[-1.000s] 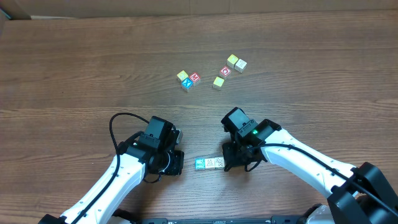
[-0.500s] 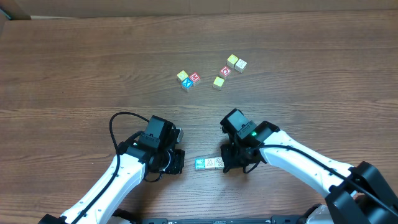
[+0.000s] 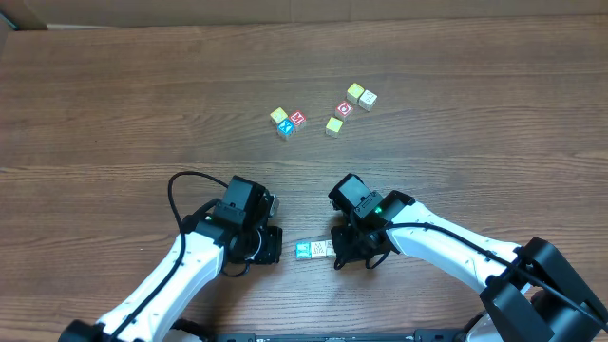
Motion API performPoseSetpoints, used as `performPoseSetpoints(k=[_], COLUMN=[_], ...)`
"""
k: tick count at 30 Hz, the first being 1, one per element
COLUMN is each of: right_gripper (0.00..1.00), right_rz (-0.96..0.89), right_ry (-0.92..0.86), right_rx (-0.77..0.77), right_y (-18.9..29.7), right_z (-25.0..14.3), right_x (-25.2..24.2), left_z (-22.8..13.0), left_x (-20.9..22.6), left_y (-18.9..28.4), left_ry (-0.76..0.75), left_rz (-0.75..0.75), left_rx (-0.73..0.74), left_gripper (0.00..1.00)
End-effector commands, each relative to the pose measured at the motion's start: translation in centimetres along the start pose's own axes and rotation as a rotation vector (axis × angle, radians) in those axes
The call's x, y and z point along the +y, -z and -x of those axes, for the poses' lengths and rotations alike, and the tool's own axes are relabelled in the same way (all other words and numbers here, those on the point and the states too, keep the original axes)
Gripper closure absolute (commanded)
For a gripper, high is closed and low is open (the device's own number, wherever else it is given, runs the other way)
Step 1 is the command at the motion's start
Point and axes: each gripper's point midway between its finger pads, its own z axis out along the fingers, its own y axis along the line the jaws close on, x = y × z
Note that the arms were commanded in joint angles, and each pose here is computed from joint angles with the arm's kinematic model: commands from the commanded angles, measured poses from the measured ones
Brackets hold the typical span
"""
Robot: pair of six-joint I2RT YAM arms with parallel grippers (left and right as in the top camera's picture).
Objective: Flip 5 blocks
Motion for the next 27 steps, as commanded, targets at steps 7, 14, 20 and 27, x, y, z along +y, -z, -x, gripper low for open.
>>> performPoseSetpoints(k=[7, 14, 20, 27], right_gripper=[0.96, 0.96, 0.96, 0.96], right_rz=[0.005, 0.005, 0.005, 0.008], right_ry=[0.001, 0.001, 0.001, 0.001], right_rx=[0.008, 0.009, 0.009, 0.012], right_y=[-0.3, -0.3, -0.3, -0.3], right_z=[-0.3, -0.3, -0.3, -0.3], right_x=[0.1, 0.1, 0.1, 0.2], left_z=[-0.8, 0.2, 0.1, 0.3], left_x=[1.2, -0.6, -1.9, -3.1], left_y=[-3.0, -3.3, -3.7, -4.0], left_ry=[0.086, 0.076, 0.036, 0.027], left_rz=[0.028, -0.067, -0.077, -0.088], left_rx=[0.101, 0.077, 0.070, 0.049], left_gripper=[0.96, 0.96, 0.96, 0.96])
